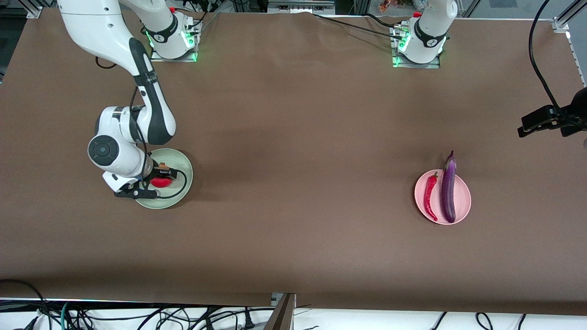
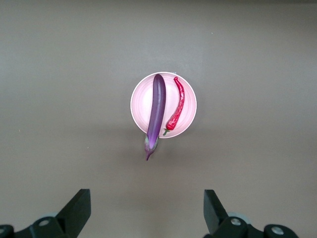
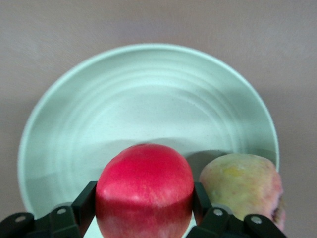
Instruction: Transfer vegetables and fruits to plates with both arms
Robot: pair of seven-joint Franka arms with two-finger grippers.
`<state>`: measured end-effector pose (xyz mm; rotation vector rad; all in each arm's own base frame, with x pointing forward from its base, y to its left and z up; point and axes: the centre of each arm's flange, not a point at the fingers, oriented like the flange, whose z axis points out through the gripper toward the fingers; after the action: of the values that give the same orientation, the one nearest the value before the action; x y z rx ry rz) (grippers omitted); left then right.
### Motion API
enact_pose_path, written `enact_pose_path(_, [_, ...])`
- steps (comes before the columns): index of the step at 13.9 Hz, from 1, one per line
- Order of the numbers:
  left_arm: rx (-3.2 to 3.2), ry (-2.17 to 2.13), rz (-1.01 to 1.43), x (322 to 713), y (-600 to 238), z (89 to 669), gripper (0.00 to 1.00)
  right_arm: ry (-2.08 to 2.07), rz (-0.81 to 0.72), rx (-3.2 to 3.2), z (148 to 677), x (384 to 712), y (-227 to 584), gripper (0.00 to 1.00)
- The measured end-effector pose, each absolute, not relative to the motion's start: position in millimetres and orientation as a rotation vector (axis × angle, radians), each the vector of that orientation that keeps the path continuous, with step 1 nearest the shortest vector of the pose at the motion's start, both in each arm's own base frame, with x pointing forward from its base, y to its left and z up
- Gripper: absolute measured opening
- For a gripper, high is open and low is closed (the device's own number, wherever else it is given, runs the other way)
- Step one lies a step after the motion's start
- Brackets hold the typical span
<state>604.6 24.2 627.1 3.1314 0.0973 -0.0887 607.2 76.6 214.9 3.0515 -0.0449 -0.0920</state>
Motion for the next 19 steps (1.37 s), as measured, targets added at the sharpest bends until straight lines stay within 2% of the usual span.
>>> enact_pose_path(1, [3.125,0.109,-0.101,603,28,627,1.0,-0.044,-0.08,3.056,219,607,77,0.83])
enact_pose_path(3, [3.112,0.121,-0.097,602,32,630,1.0,-0.045,-0.088,3.068,237,611,82,0.99])
enact_pose_path(6, [3.112,0.128,-0.097,599,32,634,1.0,-0.067,-0.159,3.097,305,629,98,1.0])
enact_pose_path(9, [3.132,0.157,-0.103,590,35,635,1.0,-0.082,-0.073,3.148,390,635,103,1.0])
enact_pose_path(15, [3.17,0.072,0.004,574,-6,619,1.0,-0.121,-0.115,3.205,525,580,55,1.0])
enact_pose_path(19, [3.167,0.075,-0.018,570,-6,614,1.0,-0.002,-0.075,3.156,568,551,68,1.0])
